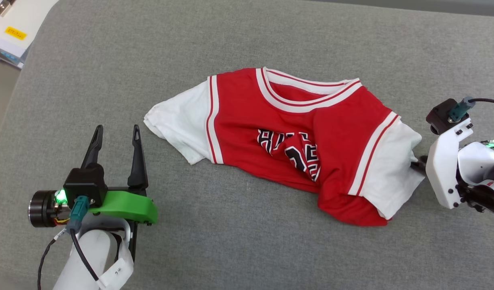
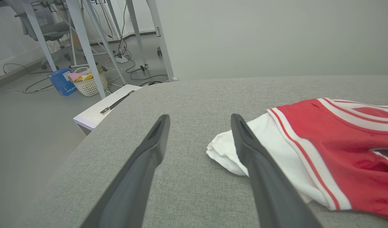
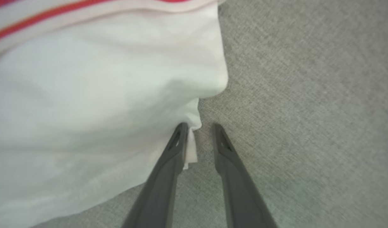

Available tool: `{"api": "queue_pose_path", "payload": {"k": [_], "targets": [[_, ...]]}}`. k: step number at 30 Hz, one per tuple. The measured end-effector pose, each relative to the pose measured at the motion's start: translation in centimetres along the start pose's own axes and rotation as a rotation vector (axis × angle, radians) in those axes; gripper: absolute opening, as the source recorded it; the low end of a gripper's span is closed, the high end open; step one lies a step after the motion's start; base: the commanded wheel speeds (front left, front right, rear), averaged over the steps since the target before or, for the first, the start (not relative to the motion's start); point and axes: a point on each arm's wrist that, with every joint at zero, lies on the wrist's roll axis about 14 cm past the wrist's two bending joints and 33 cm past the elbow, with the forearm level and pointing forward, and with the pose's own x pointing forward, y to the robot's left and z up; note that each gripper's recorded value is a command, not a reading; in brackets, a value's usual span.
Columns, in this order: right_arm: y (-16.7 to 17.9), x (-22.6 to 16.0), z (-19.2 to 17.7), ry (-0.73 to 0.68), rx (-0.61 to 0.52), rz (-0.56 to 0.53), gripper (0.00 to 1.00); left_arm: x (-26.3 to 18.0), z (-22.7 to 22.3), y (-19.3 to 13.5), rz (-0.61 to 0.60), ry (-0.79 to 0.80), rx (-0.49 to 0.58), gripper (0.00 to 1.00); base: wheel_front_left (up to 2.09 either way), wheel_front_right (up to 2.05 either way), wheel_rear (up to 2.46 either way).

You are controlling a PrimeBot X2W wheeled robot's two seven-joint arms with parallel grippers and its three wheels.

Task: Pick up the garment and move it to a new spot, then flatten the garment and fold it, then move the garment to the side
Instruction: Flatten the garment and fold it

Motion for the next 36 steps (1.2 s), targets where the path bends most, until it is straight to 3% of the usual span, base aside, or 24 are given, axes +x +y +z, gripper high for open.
{"api": "queue_pose_path", "payload": {"k": [7, 13, 20, 27, 36], "targets": [[-0.3, -3.1, 2.0, -0.163, 0.017, -0.006, 0.00, -0.2, 0.8, -0.4, -0.017, -0.024, 0.000, 1.00, 0.00, 0.00, 0.00], [-2.9, -8.0, 3.6, -0.285, 0.014, -0.078, 0.00, -0.2, 1.3, -0.9, -0.031, -0.043, -0.009, 1.00, 0.00, 0.00, 0.00], [-7.9, -10.3, 3.6, -0.273, 0.079, -0.189, 0.00, 0.2, 0.5, -1.6, -0.052, -0.029, -0.007, 1.00, 0.00, 0.00, 0.00], [-12.4, -7.9, -0.1, -0.096, 0.172, -0.296, 0.00, 1.4, -0.8, -1.7, -0.057, -0.002, -0.003, 1.00, 0.00, 0.00, 0.00], [-14.2, -2.5, -2.6, 0.013, 0.252, -0.337, 0.00, 2.8, -2.6, -1.8, -0.065, 0.035, 0.010, 1.00, 0.00, 0.00, 0.00]]}}
